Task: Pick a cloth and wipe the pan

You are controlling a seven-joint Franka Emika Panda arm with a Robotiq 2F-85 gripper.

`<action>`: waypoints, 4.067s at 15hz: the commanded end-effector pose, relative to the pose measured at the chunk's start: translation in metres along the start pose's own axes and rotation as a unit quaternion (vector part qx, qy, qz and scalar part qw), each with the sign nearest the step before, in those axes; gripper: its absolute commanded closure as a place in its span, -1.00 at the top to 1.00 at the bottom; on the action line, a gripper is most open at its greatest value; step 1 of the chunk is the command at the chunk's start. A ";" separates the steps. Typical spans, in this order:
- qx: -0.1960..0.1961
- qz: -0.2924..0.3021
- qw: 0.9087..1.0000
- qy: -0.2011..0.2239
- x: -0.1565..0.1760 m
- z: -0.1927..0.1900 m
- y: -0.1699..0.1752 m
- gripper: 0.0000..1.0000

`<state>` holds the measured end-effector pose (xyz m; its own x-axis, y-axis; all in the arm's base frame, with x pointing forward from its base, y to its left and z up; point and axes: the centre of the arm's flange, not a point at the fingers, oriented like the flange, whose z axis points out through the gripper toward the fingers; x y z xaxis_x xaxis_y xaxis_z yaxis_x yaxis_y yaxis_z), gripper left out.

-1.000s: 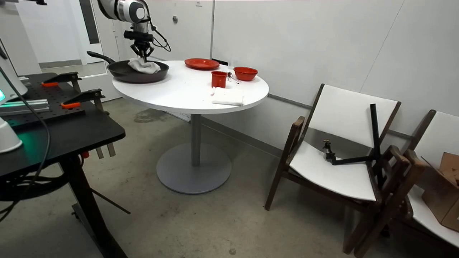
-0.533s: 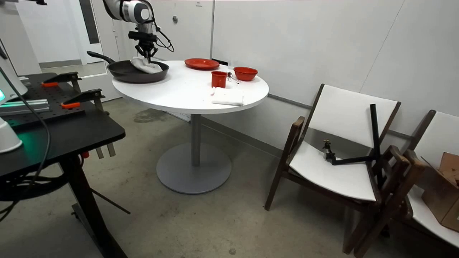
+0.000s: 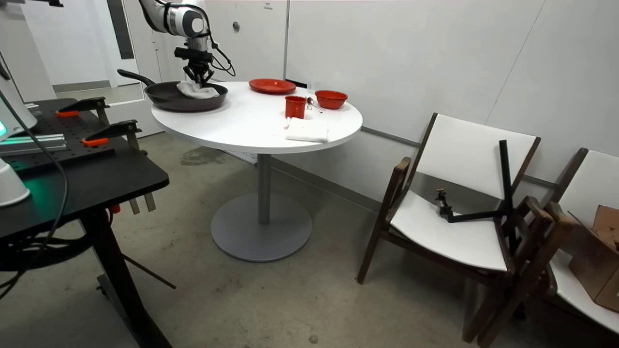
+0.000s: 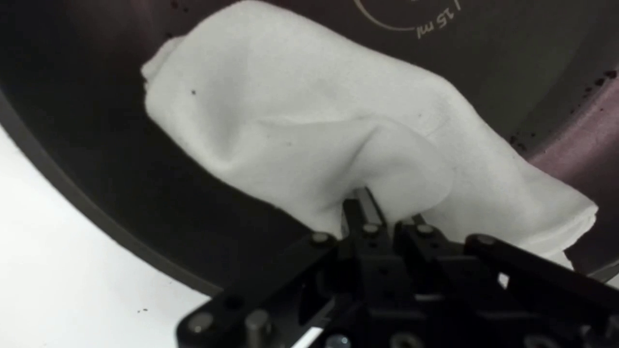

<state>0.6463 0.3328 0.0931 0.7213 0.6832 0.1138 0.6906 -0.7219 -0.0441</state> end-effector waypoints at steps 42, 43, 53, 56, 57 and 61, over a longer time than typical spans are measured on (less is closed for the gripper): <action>-0.016 0.154 0.987 0.036 -0.208 0.009 -0.060 -0.96; -0.019 0.153 0.987 0.036 -0.206 0.009 -0.058 -0.97; -0.047 0.136 0.990 0.016 -0.177 0.002 -0.040 -0.97; -0.051 0.123 0.991 0.014 -0.163 0.000 -0.037 -0.97; -0.052 0.121 0.991 0.013 -0.159 -0.001 -0.036 -0.97; -0.059 0.110 0.992 0.016 -0.142 -0.004 -0.025 -0.97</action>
<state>0.5050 0.2475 0.0914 0.8611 0.4854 0.1515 0.4883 -0.8724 0.0199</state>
